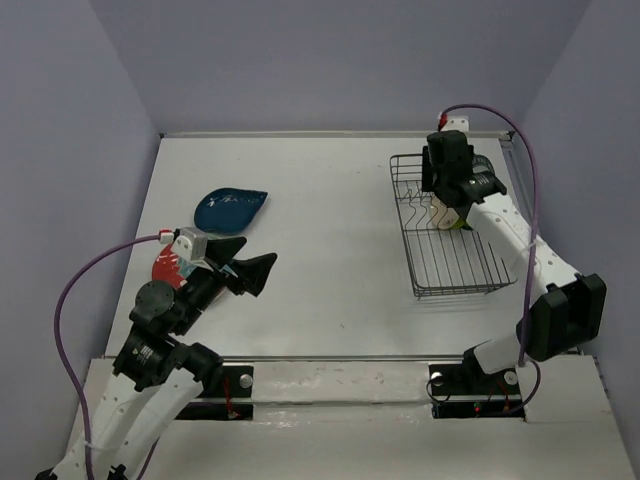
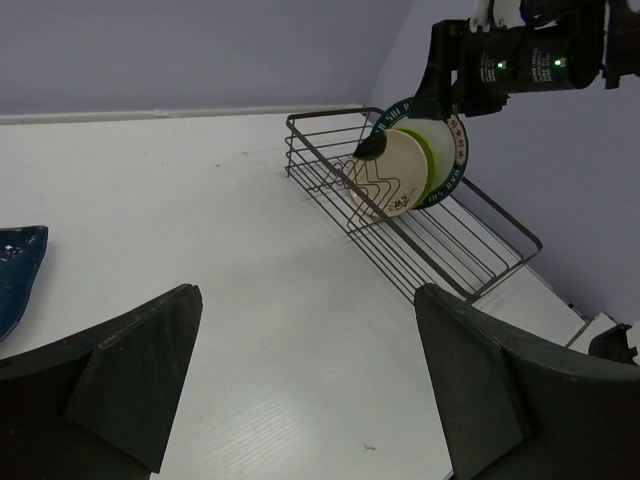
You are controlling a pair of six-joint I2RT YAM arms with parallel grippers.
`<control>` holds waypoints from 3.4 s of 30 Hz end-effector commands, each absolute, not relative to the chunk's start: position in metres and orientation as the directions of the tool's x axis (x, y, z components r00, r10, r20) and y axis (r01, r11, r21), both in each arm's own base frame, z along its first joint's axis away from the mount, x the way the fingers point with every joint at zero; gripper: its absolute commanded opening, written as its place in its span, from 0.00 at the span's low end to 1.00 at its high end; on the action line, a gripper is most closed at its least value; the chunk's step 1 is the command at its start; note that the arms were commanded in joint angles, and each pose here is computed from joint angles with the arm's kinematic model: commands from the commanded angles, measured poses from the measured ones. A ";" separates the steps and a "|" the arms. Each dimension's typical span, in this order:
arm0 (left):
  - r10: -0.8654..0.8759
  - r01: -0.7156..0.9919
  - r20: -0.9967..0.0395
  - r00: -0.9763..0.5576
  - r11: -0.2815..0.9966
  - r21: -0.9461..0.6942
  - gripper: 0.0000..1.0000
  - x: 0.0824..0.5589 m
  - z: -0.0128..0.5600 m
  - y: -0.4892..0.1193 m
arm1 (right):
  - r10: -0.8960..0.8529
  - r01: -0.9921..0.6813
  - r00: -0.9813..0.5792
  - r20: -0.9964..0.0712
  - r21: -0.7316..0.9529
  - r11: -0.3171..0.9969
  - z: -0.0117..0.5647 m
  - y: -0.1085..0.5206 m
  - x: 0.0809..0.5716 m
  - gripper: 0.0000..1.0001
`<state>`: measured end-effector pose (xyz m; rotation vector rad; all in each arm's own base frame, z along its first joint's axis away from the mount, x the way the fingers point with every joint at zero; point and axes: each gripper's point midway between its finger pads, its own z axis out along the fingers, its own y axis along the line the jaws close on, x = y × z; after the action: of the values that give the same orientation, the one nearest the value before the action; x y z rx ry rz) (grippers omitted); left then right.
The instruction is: Load the plates into the dish rack
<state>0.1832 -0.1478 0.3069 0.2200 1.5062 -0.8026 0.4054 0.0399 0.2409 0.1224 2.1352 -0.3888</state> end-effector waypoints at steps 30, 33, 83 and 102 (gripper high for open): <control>-0.425 0.456 -0.899 0.106 0.824 -0.336 0.99 0.196 0.359 -0.103 | 0.114 -0.355 -0.884 -0.453 0.811 0.465 0.064 0.599 0.283 0.59; -0.425 0.455 -0.899 0.110 0.825 -0.334 0.99 0.196 0.360 -0.102 | 0.133 -0.303 -0.906 -0.401 0.835 0.459 0.054 0.605 0.283 0.57; -0.422 0.475 -0.897 0.133 0.821 -0.316 0.99 0.189 0.365 -0.101 | -0.247 0.400 -0.104 -0.963 -0.268 0.876 0.438 0.009 0.396 0.07; -0.425 0.475 -0.895 0.138 0.821 -0.316 0.99 0.186 0.365 -0.099 | -0.147 0.339 -0.300 -0.943 -0.249 0.907 0.331 0.001 0.428 0.07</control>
<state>0.1893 -0.1014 0.3527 0.0424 1.3326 -0.6523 0.4174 -0.0006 0.2980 0.0134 1.9554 -0.5792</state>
